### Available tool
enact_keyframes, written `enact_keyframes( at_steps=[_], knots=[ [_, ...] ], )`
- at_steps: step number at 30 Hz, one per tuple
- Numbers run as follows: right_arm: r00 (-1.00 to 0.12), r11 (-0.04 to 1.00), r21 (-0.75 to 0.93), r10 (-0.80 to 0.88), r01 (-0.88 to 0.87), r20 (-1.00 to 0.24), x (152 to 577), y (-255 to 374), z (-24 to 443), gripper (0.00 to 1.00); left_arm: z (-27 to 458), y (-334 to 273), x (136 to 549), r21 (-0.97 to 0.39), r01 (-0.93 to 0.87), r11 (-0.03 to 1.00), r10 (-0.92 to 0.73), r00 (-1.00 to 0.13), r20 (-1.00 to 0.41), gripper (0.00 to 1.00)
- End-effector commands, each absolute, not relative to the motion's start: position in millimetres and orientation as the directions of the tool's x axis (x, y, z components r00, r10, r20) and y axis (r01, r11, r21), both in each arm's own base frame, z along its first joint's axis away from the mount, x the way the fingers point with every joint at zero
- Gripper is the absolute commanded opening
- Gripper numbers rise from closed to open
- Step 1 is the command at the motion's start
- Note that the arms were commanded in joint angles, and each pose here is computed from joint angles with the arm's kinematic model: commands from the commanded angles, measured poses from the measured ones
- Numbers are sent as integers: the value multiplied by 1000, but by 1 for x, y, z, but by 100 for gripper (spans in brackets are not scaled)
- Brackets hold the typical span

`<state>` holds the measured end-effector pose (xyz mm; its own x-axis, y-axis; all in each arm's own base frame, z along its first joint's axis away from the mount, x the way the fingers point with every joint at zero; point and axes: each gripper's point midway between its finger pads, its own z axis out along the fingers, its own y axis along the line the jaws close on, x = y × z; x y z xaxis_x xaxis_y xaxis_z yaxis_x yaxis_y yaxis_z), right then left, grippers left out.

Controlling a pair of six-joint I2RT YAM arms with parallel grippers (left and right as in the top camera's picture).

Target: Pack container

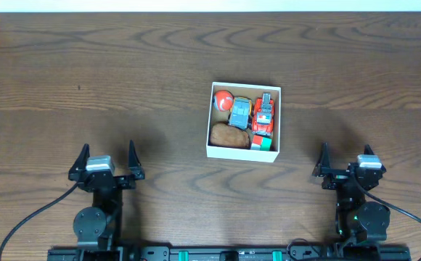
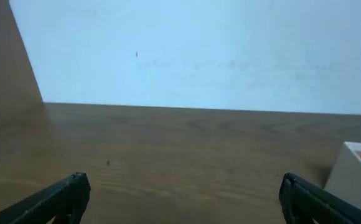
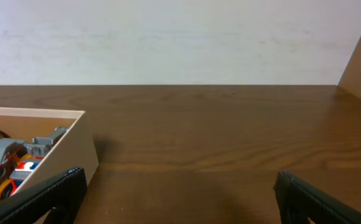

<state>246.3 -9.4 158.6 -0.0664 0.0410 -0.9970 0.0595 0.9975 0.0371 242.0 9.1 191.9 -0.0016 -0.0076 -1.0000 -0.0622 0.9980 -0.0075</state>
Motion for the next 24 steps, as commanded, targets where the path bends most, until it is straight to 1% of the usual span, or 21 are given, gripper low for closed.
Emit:
enact_keyframes(
  at_steps=[1,5,8,11,14,24],
  knots=[
    [-63,997,49,53,65,-997,246,-10,159,99,185,9,244,39,-65,997,39,-1,-999,98],
    [-63,997,50,54,65,-997,246,-10,159,99,163,9,246,61,-62,996,58,-51,-997,98],
    [-63,997,50,54,65,-997,246,-10,159,99,155,9,246,79,-60,995,74,-82,-994,98],
    [-63,997,50,54,65,-997,246,-10,159,99,150,9,245,78,-57,995,72,-102,-992,98],
    [-63,997,50,54,65,-997,246,-10,159,99,137,9,244,65,-55,996,56,-156,-986,98],
    [-63,997,50,54,65,-997,246,-10,159,99,136,9,244,66,-55,996,56,-159,-986,98]
  ],
)
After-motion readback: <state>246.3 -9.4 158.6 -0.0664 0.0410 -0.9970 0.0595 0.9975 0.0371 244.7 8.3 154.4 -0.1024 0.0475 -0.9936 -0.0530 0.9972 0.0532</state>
